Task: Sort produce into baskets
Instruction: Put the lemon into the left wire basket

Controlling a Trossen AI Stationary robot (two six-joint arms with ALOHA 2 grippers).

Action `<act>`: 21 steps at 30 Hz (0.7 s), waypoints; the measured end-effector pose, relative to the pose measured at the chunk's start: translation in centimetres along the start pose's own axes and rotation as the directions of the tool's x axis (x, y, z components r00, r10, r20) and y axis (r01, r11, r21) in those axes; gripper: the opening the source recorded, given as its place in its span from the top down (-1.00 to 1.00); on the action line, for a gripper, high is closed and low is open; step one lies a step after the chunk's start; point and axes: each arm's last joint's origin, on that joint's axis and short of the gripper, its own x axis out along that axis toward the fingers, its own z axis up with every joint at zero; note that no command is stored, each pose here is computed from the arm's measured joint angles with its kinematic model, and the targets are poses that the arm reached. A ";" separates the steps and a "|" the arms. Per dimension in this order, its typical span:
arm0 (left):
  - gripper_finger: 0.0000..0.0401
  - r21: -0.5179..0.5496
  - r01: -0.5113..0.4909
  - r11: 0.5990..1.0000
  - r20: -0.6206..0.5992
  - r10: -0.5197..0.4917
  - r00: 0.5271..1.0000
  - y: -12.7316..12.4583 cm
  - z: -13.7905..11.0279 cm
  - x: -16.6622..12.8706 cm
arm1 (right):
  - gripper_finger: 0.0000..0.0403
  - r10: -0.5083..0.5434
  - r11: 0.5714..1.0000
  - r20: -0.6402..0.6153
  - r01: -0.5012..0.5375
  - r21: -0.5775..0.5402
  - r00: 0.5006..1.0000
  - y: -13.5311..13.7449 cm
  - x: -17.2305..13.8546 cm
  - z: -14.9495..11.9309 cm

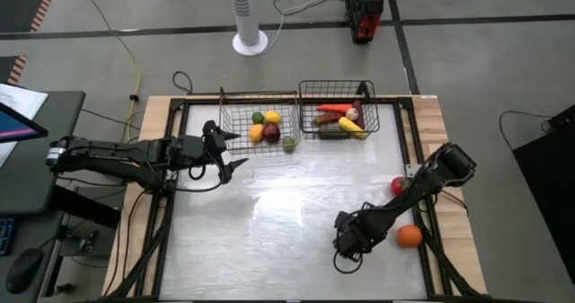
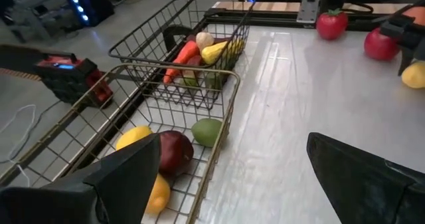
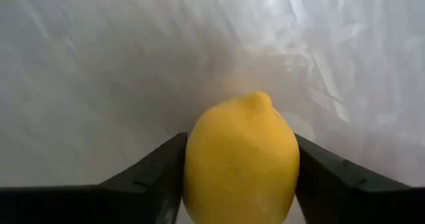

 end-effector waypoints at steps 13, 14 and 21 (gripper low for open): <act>-0.83 -0.035 0.058 0.998 0.027 -0.057 0.998 0.6 2.0 -2.2 | -0.22 -0.163 0.971 0.352 0.213 -0.108 0.922 -2.5 -4.5 8.1; -0.82 -0.036 0.057 0.998 0.030 -0.056 0.998 0.7 2.1 -2.3 | -0.23 -0.160 0.968 0.395 0.223 -0.118 0.905 -3.0 -5.0 9.5; -0.83 -0.031 0.087 0.996 0.040 -0.086 0.995 0.6 2.0 -3.1 | -0.24 -0.015 0.975 0.643 0.154 -0.160 0.765 -9.1 -8.7 19.7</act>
